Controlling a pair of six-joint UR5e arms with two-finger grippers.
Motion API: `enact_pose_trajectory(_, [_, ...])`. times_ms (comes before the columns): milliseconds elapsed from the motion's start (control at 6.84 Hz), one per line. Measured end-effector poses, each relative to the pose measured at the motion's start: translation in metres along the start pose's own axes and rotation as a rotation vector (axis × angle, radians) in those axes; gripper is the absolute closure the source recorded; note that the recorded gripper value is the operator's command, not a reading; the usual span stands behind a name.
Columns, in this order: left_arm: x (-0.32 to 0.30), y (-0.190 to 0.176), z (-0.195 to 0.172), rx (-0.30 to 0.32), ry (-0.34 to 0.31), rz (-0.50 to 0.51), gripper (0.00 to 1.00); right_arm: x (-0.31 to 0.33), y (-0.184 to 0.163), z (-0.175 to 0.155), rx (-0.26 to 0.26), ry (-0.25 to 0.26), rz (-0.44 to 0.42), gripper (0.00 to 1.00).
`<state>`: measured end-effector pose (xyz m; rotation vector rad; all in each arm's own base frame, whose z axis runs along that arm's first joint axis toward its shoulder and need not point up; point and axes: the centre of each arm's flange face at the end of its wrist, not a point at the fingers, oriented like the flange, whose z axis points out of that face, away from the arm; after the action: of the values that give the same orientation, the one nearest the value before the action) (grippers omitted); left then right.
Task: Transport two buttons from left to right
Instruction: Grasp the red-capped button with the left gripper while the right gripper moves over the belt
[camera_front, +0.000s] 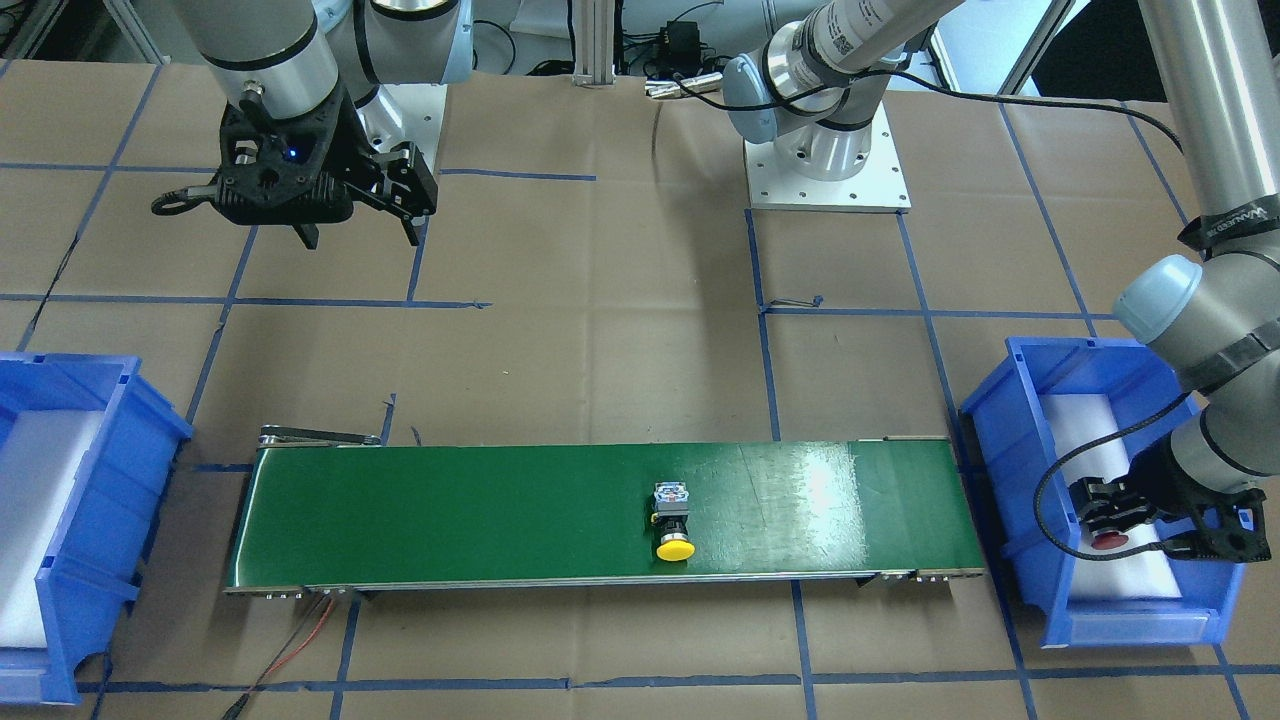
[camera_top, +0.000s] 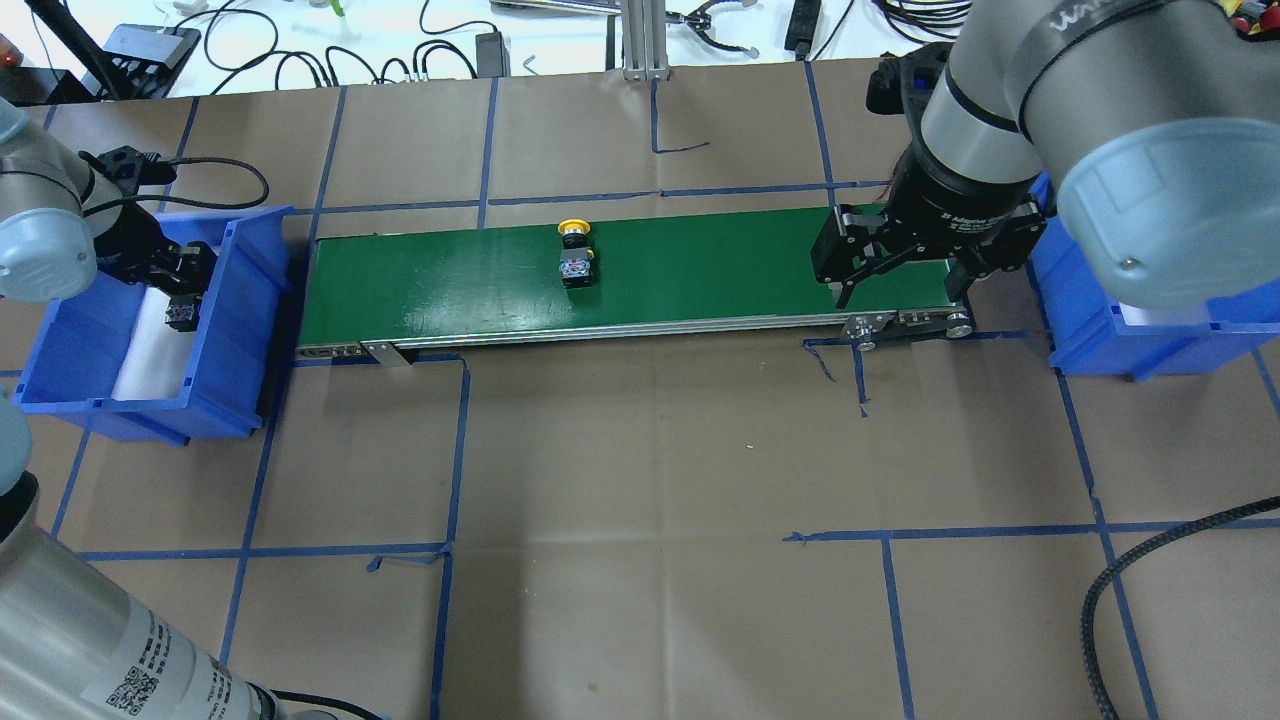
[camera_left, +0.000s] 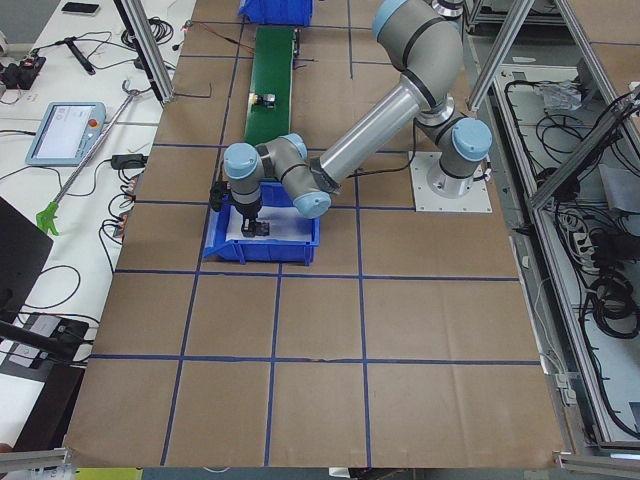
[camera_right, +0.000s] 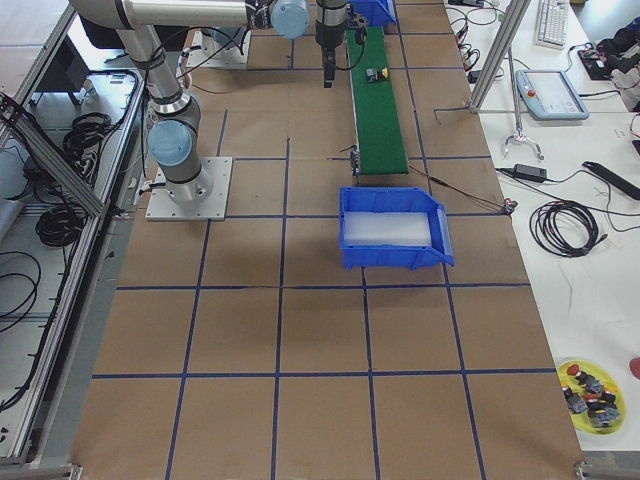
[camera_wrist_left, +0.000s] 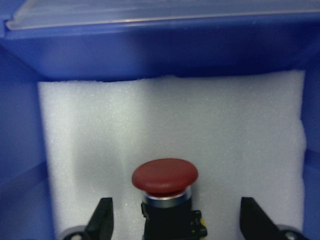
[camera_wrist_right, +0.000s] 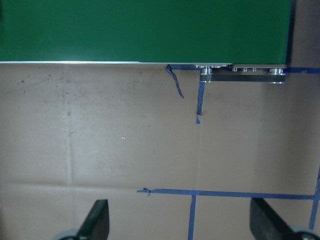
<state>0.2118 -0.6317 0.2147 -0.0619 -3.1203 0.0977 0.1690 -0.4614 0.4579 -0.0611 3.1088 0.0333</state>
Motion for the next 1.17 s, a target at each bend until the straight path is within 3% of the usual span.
enact_pose_trajectory(438, [-0.002, -0.001, -0.009, 0.02, 0.019, -0.012, 1.0, -0.001, -0.031, -0.006, 0.013, 0.001, 0.0, 0.0])
enact_pose_trajectory(877, [-0.003, 0.0, -0.04, 0.019, 0.013, -0.015, 1.0, -0.001, -0.05, 0.004, -0.001, -0.003, 0.002, 0.0])
enact_pose_trajectory(1169, [0.006, 0.013, -0.091, -0.013, 0.011, -0.018, 1.0, -0.002, -0.063, 0.007, 0.001, -0.006, 0.002, 0.0])
